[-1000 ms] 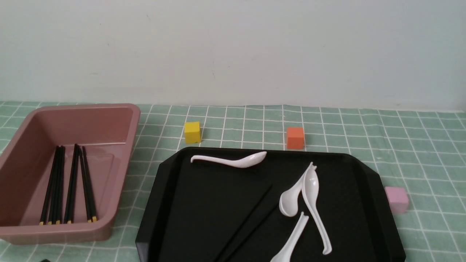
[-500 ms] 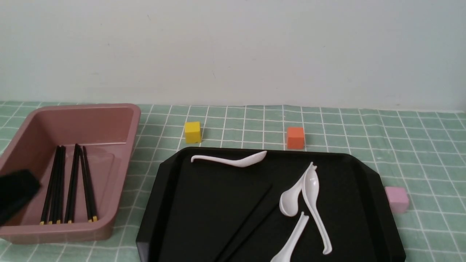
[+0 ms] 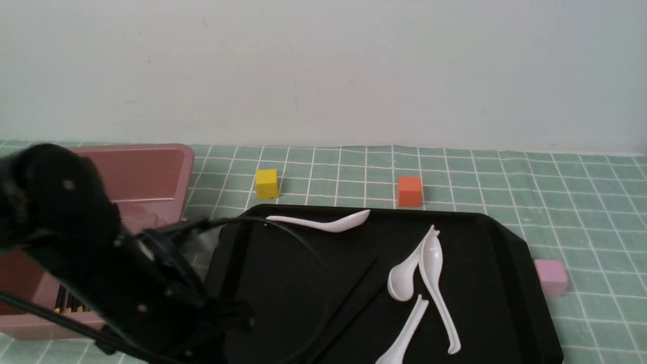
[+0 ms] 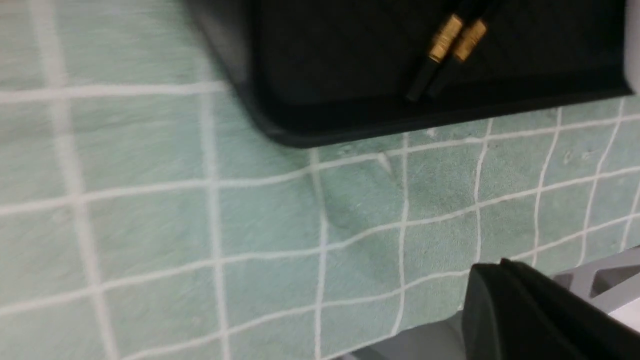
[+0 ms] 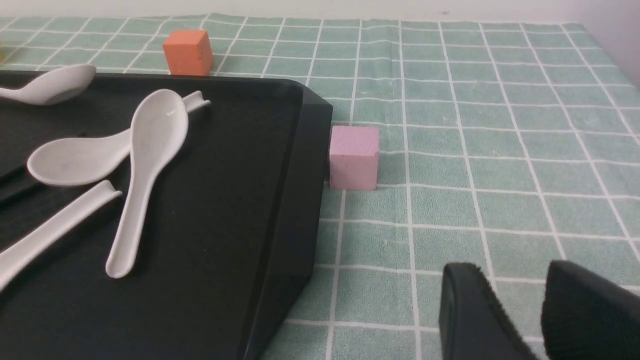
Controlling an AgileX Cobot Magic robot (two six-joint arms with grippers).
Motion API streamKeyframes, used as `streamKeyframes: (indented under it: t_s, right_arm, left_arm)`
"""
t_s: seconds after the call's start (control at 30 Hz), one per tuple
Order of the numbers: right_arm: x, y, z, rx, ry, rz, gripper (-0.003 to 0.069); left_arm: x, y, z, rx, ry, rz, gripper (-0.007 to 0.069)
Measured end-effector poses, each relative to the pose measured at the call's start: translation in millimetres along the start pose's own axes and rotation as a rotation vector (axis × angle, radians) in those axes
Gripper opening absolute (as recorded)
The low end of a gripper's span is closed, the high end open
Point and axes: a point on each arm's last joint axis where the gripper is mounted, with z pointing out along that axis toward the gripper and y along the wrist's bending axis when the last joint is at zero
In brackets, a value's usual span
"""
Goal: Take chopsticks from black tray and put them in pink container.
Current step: 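Reach over to the black tray and grasp a pair of chopsticks with the left gripper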
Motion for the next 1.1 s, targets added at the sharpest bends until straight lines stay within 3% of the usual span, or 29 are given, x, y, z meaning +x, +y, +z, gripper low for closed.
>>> streamKeyframes:
  t_s: [0.17,0.43,0.53,0.77,1.1]
  right_arm:
    - [0.0,0.0,0.0,0.0,0.0,0.0,0.024]
    - [0.0,0.0,0.0,0.0,0.0,0.0,0.024]
    - [0.0,0.0,0.0,0.0,0.0,0.0,0.024]
    - [0.0,0.0,0.0,0.0,0.0,0.0,0.024]
    - [0.0,0.1,0.0,-0.001,0.0,0.002,0.024]
  left_arm:
    - [-19.3,-19.9,27.5,-0.058,0.039,0.07,0.0024]
    - [-46.4,-68.8,56.5,-0.155,-0.004,0.316,0.0327]
    - [-49.5,-74.7,67.0,-0.206,-0.032,0.413,0.0399]
    - [-56.4,-68.8,92.7,-0.267,-0.021,0.471,0.0432]
    - [-61.9,-62.8,115.7,-0.293,0.026,0.466,0.0407]
